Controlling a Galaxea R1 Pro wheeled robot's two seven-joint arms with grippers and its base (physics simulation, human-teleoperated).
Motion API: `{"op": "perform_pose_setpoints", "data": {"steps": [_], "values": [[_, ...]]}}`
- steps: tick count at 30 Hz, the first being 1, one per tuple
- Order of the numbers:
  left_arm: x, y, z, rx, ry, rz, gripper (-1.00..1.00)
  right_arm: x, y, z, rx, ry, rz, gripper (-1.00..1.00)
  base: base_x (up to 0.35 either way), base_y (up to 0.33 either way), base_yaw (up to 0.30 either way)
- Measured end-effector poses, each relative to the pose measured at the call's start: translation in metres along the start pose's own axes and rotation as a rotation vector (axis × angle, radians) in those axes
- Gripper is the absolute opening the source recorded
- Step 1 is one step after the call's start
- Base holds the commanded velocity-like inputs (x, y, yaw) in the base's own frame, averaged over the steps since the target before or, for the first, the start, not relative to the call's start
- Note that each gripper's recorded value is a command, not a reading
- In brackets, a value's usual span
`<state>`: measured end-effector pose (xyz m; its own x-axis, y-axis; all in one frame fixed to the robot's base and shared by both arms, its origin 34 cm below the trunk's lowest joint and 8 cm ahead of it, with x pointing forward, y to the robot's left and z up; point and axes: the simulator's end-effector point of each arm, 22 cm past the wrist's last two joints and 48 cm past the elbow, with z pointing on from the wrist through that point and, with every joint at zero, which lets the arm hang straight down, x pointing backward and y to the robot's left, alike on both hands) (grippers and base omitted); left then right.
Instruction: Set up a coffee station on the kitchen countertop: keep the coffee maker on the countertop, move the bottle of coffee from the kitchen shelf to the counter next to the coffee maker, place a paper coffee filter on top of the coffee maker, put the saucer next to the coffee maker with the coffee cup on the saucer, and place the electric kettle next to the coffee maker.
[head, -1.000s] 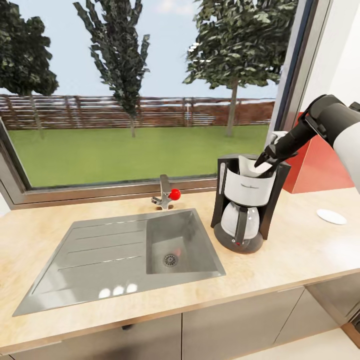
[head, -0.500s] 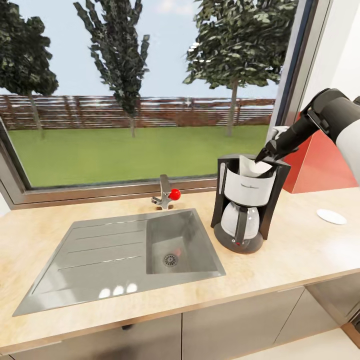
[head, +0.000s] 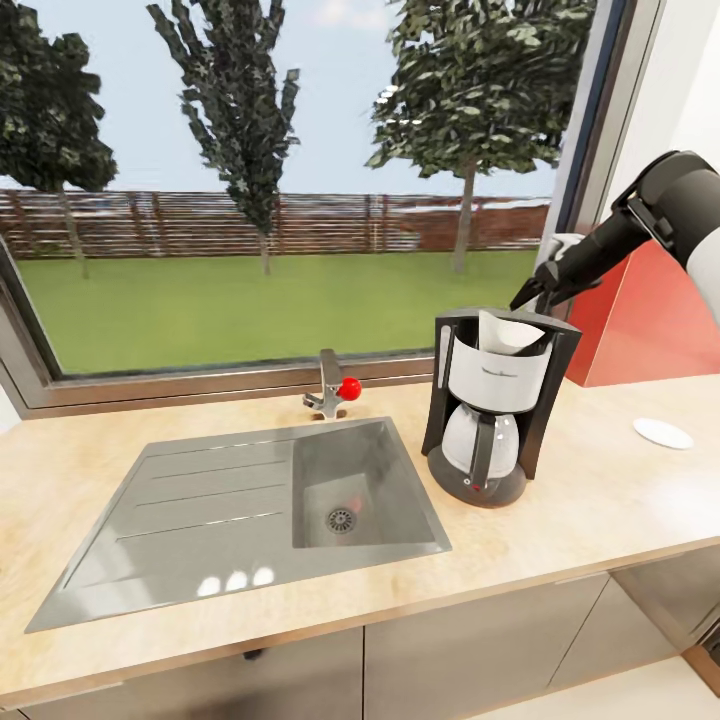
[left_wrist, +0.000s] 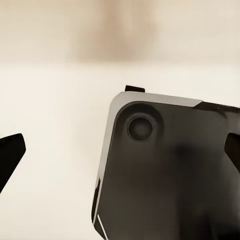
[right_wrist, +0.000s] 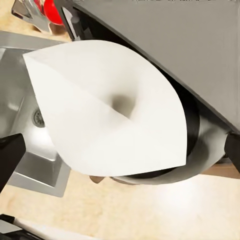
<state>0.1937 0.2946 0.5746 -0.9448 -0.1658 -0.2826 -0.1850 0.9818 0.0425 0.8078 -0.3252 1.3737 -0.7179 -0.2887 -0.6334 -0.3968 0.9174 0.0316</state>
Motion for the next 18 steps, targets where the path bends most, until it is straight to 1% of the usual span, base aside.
{"op": "perform_pose_setpoints", "data": {"steps": [3, 9, 12, 18], "values": [[0.0, 0.0, 0.0, 0.0, 0.001, 0.0, 1.0, 0.001, -0.004, -0.002, 0.003, -0.002, 0.007, 1.0, -0.164, 0.0, 0.0], [0.0, 0.0, 0.0, 0.0, 0.0, 0.0, 1.0, 0.002, -0.006, -0.004, 0.003, -0.004, 0.01, 1.0, -0.131, 0.0, 0.0], [0.0, 0.0, 0.0, 0.0, 0.0, 0.0, 1.0, 0.003, -0.008, -0.004, 0.004, -0.005, 0.014, 1.0, -0.211, 0.0, 0.0], [0.0, 0.0, 0.0, 0.0, 0.0, 0.001, 1.0, 0.006, -0.014, -0.006, 0.009, -0.006, 0.023, 1.0, -0.053, 0.0, 0.0]]}}
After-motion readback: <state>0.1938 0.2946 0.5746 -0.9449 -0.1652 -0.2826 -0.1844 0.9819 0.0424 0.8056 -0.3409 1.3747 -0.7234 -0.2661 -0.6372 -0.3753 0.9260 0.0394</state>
